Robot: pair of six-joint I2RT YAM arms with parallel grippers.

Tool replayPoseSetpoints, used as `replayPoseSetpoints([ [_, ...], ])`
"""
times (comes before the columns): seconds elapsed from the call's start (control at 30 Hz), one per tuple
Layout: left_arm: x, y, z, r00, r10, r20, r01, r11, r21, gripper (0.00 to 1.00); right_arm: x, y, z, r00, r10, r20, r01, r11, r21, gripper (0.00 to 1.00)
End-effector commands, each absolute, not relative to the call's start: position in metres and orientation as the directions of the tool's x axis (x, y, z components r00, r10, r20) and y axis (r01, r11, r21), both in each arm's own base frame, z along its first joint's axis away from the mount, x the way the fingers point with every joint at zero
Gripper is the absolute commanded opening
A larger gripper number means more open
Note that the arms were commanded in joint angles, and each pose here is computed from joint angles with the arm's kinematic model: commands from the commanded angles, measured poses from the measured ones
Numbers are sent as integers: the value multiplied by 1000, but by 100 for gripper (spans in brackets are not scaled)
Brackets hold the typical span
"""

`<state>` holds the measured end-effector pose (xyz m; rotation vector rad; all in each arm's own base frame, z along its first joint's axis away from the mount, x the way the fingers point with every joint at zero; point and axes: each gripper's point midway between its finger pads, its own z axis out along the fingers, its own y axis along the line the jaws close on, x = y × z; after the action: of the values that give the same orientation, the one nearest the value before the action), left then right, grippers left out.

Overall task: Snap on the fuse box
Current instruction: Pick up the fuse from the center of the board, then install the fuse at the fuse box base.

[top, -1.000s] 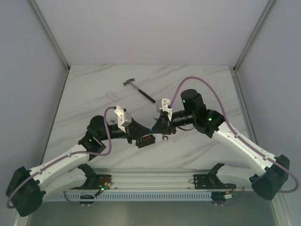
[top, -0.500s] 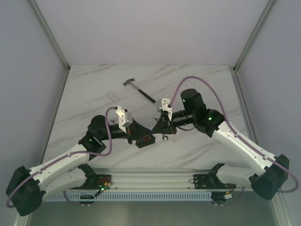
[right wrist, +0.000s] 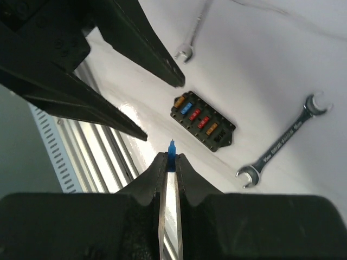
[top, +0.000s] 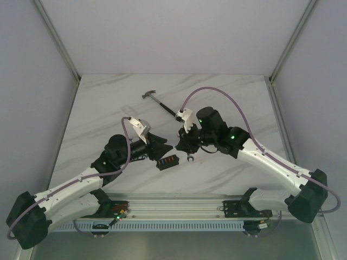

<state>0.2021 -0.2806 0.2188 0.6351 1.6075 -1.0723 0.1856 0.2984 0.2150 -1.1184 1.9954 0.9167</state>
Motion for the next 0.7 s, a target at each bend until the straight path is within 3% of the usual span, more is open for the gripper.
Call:
replayPoseSetpoints([
  [0.0, 222, -255, 184, -459, -197, -866, 606, 643, -468, 58, 202, 288, 199, -551, -366, -750, -740, 630, 236, 0],
  [0.33, 223, -211, 112, -637, -348, -688, 197, 789, -582, 65, 213, 281, 146, -705, -278, -652, -492, 854, 168, 0],
  [0.67, 211, -212, 76, -737, -395, -549, 47, 780, -624, 62, 215, 289, 107, -753, -278, -596, -420, 901, 111, 0],
])
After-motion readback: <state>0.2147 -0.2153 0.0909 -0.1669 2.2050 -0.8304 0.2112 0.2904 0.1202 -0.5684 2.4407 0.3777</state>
